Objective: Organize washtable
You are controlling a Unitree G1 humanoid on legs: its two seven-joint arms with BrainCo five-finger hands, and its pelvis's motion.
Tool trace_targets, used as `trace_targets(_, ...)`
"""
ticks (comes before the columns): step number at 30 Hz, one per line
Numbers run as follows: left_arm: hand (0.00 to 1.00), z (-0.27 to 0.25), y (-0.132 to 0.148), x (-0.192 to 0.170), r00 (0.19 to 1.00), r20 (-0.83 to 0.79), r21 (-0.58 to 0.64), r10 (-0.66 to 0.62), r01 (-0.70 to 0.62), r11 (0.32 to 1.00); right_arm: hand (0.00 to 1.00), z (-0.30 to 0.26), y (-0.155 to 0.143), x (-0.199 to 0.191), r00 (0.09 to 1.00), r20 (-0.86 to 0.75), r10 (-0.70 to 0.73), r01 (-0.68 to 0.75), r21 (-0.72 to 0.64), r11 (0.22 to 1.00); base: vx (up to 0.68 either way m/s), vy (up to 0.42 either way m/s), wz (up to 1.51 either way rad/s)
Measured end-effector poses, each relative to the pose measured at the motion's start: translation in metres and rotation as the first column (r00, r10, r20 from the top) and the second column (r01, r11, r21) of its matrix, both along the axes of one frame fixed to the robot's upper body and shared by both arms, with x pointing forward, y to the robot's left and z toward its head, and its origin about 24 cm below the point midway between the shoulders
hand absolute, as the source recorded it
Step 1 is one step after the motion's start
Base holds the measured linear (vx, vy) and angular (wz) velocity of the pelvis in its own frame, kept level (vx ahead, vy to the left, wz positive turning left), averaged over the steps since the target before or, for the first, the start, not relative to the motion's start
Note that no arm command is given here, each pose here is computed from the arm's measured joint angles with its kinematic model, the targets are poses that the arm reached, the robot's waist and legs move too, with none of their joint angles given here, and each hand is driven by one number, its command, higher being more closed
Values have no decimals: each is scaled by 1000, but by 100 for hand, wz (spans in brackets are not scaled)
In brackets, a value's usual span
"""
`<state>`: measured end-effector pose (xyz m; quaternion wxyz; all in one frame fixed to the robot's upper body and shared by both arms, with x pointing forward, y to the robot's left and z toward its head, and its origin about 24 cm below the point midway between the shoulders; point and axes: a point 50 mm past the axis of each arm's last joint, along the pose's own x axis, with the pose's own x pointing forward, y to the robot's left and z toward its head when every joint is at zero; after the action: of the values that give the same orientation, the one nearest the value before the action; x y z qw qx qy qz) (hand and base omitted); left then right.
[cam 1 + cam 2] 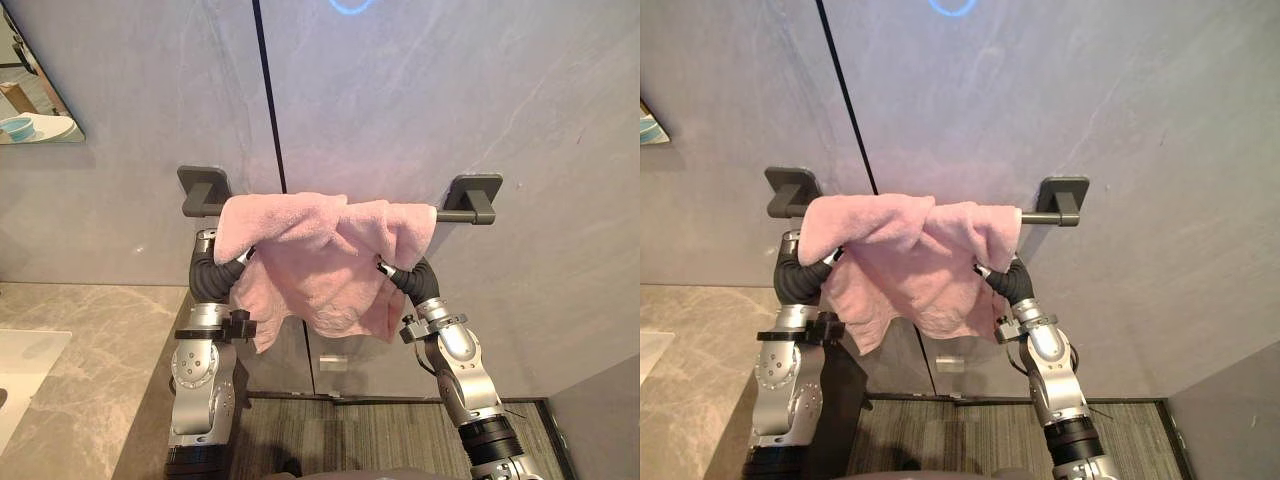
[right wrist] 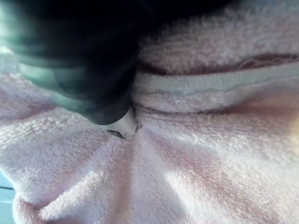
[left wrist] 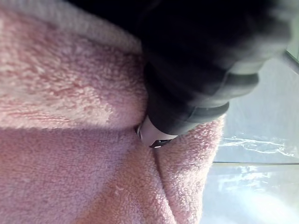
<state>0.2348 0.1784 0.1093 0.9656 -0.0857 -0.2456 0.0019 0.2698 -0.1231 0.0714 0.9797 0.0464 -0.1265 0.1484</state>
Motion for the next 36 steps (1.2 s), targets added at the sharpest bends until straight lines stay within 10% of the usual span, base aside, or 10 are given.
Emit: trace_targets(36, 100, -15, 18, -3, 997, -61, 15, 50, -49, 999, 100, 6, -11, -3, 997, 52, -54, 56, -36, 998, 0, -1, 0)
